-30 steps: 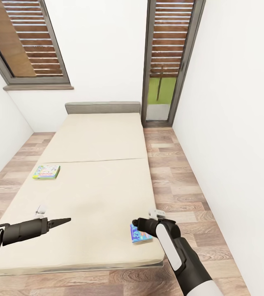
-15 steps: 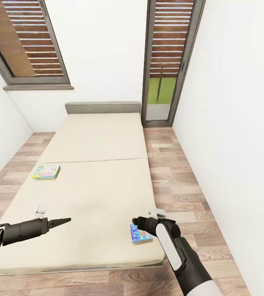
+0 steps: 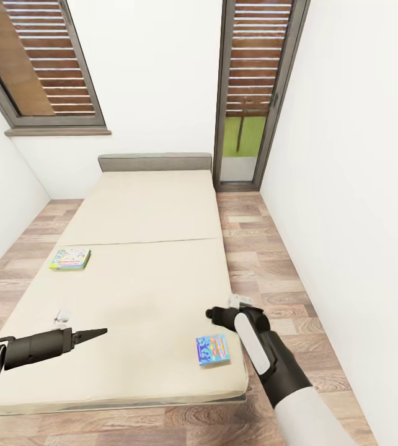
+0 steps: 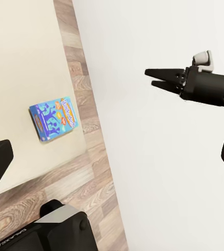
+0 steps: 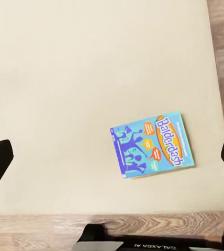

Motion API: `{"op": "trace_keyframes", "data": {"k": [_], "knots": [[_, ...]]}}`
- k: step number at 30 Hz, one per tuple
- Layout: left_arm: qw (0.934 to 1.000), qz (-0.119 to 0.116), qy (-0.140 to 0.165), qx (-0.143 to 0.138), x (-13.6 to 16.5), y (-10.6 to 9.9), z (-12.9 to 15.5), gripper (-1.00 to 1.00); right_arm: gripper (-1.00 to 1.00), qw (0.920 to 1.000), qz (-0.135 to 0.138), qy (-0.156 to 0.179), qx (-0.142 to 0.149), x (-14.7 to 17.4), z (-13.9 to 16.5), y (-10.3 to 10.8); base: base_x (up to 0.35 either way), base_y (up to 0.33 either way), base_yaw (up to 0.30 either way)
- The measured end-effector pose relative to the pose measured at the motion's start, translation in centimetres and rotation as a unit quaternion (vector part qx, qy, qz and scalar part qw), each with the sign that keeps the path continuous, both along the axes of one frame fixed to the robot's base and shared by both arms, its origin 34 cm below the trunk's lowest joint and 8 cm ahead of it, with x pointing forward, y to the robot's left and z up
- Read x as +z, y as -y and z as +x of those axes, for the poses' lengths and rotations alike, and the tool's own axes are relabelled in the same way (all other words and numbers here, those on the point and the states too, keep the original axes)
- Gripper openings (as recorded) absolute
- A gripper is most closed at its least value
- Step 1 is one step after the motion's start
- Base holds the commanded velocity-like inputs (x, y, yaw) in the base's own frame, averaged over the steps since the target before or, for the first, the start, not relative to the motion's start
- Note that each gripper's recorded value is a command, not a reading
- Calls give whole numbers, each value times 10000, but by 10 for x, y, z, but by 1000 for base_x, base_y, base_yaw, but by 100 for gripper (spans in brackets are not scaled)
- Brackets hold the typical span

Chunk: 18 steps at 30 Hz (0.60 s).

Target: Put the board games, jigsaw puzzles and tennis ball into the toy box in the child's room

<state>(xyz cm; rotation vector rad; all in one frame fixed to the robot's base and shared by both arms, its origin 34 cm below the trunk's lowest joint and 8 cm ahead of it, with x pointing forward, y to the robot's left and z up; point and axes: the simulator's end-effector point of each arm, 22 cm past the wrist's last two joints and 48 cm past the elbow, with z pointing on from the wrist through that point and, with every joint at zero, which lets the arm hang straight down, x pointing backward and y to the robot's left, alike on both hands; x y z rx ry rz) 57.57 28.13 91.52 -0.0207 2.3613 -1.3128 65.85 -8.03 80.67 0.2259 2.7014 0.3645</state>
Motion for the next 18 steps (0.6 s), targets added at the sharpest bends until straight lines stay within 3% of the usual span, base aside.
{"op": "trace_keyframes", "data": {"k": [9,18], "knots": [[10000,15,-8,5,0,-1,0,100,100,9982,-498,-307,-100,-15,24,22,0,0,0],[10000,3,-20,3,-1,0,0,100,100,9972,-636,-326,-210,-21,35,30,0,0,0]]}}
